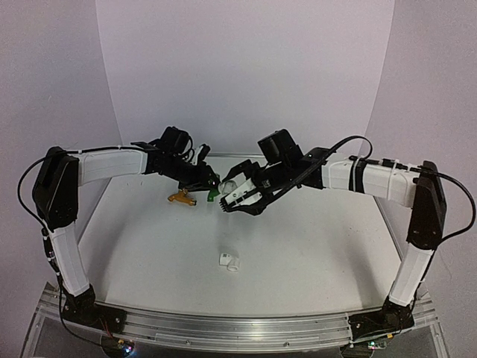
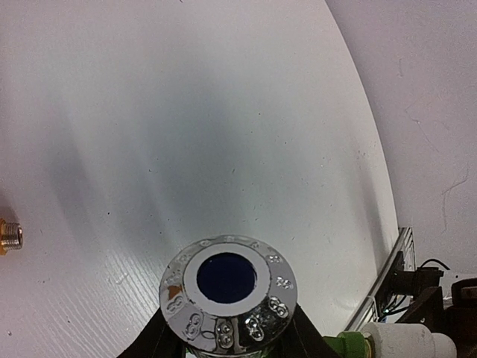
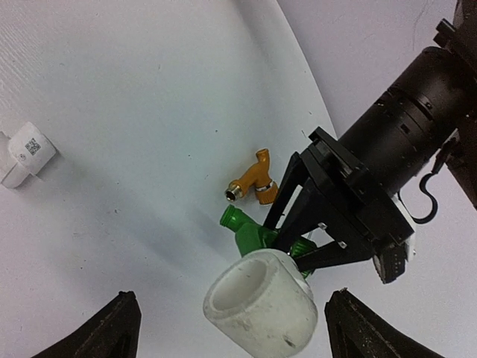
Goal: Install the water faucets
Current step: Screw the water faucet onto the adaptor.
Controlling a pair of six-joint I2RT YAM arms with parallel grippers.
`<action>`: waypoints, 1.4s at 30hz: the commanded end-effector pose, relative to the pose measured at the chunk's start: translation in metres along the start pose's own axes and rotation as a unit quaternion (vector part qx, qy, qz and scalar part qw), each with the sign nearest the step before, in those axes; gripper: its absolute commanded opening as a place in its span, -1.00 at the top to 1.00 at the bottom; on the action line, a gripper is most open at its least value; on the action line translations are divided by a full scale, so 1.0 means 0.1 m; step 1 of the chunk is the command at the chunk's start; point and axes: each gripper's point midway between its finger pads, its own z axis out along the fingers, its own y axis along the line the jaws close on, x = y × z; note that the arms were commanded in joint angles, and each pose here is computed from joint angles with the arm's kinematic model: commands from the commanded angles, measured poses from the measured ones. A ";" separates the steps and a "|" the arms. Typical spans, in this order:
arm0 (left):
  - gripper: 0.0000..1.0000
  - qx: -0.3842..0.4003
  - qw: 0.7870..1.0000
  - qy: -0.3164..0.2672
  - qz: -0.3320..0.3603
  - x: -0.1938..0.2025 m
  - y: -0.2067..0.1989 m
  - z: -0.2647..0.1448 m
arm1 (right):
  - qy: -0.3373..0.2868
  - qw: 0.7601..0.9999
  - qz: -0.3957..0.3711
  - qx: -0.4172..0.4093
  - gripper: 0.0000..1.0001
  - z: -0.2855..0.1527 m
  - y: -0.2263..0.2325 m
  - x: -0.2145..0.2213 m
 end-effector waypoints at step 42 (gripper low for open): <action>1.00 -0.105 0.954 -0.280 -0.020 -1.03 -0.19 -0.60 | 0.007 0.406 0.879 0.251 0.95 0.28 -0.73 0.72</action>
